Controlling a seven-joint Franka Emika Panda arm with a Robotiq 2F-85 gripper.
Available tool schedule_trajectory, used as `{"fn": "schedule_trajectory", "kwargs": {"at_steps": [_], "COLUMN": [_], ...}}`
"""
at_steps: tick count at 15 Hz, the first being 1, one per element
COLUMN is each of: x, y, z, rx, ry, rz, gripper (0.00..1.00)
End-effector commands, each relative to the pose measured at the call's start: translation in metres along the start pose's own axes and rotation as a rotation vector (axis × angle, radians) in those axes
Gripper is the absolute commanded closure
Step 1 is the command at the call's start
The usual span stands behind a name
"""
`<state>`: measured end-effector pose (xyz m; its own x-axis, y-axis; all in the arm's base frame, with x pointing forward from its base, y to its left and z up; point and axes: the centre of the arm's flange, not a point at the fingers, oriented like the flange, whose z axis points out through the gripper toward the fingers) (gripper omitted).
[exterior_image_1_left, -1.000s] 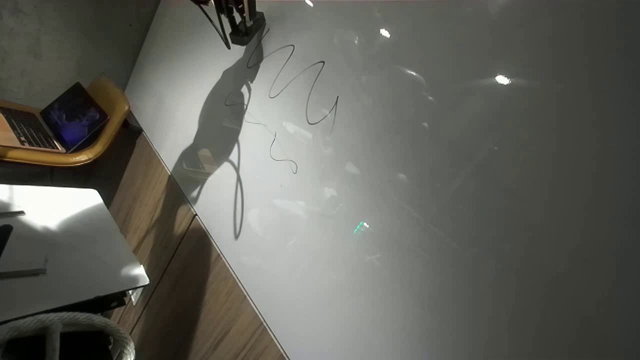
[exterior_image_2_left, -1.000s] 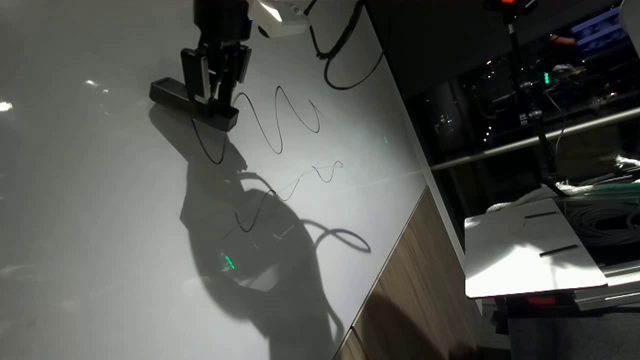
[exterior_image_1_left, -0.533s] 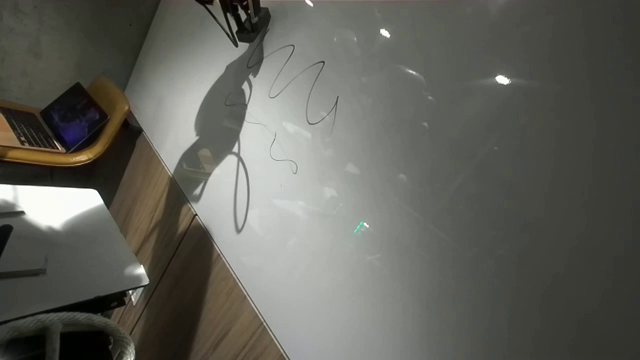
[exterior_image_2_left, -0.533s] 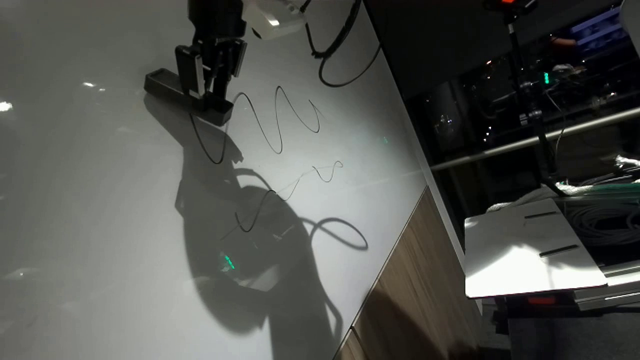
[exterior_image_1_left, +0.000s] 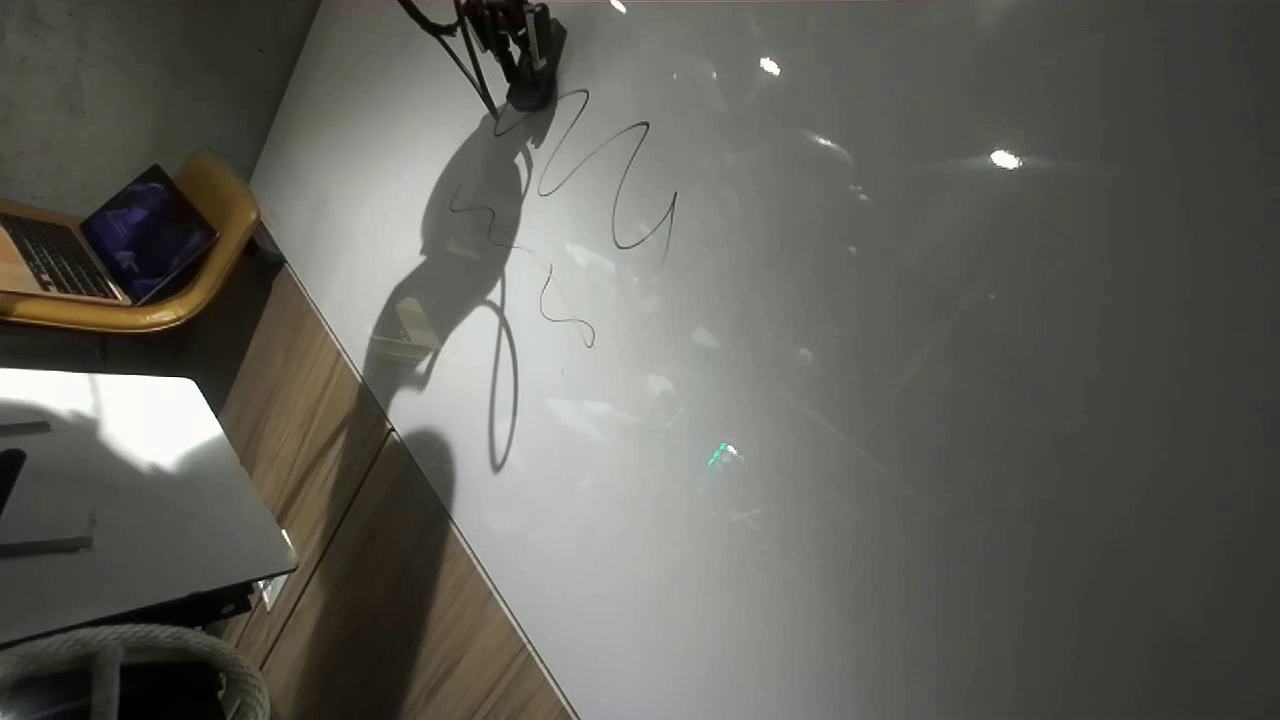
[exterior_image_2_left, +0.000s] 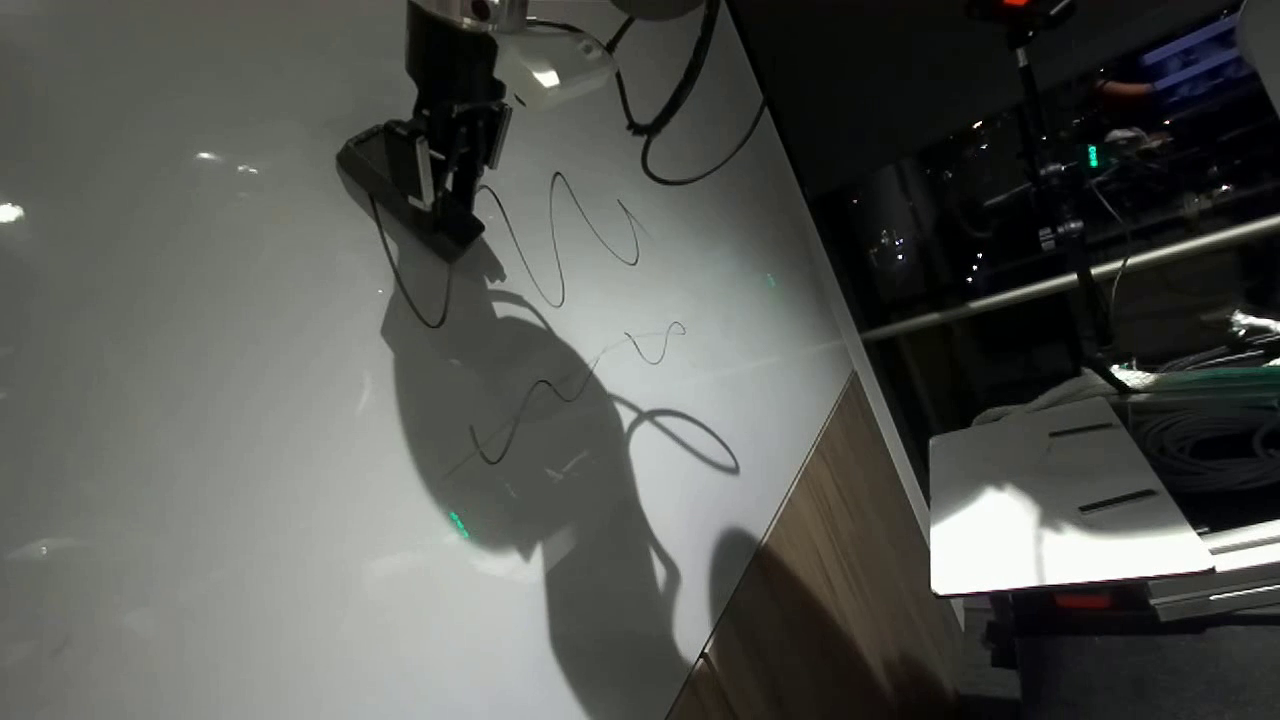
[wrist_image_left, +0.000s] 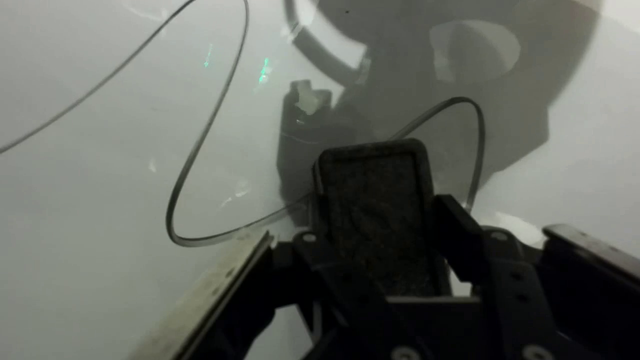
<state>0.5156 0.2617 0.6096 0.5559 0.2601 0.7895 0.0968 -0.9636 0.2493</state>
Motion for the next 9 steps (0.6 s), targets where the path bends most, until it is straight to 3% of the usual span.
{"fn": "schedule_trajectory", "kwargs": {"at_steps": [1,9], "x": [0.019,0.026], "y": [-0.009,-0.056], "z": [0.021,0.036], "rx": [0.024,0.084], "ry": [0.009,-0.018], "rz": [0.012,-0.027], "gripper": [0.7,0.7]}}
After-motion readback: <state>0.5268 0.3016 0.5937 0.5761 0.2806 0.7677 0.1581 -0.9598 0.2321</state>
